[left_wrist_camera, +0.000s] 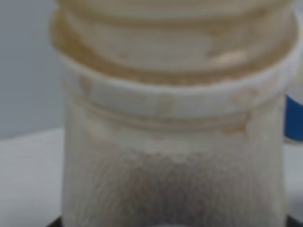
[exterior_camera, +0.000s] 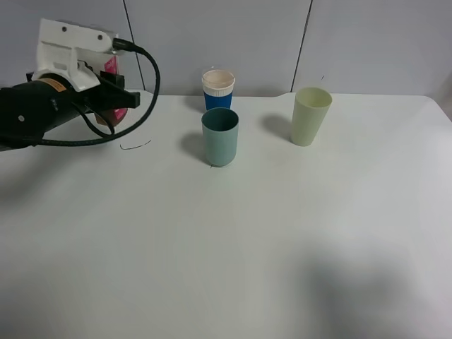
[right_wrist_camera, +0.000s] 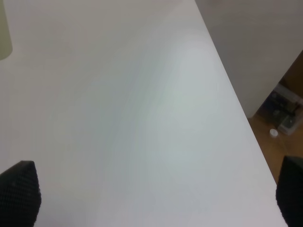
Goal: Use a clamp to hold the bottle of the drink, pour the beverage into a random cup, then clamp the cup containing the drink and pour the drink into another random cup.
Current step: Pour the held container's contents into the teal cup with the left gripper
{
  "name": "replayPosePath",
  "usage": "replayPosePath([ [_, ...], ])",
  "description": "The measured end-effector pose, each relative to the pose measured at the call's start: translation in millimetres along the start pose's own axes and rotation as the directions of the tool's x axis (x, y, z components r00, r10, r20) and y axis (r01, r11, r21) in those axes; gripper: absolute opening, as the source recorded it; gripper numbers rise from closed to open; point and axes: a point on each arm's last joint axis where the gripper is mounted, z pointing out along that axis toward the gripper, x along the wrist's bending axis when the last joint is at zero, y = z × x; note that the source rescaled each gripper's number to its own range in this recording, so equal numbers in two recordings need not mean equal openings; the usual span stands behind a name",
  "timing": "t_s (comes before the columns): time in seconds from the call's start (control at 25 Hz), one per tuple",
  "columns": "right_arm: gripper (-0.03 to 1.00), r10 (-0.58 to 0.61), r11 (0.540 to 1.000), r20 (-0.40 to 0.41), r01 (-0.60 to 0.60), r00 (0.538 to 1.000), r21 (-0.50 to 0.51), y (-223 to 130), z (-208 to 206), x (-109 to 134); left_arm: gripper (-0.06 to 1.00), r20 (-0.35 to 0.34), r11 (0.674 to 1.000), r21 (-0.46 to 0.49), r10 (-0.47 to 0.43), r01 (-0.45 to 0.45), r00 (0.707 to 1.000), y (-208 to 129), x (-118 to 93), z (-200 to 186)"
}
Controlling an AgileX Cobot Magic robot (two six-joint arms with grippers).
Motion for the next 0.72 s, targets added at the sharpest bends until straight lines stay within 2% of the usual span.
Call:
replayPosePath([
  [0.24, 1.00, 0.000, 1.000, 0.000, 0.000, 1.000, 0.000, 0.0, 0.0, 0.0, 0.04, -0.051, 0.987, 0.072, 0.150, -0.146, 0.987, 12.5, -18.9, -4.6],
  [0.44, 1.00, 0.000, 1.000, 0.000, 0.000, 1.000, 0.000, 0.0, 0.0, 0.0, 0.04, -0.071, 0.968, 0.117, 0.229, -0.220, 0.971, 32.2, -34.4, -3.2],
  [0.72, 1.00, 0.000, 1.000, 0.000, 0.000, 1.000, 0.000, 0.0, 0.0, 0.0, 0.04, -0.042, 0.917, 0.200, 0.360, -0.345, 0.932, 36.5, -49.4, 5.8],
])
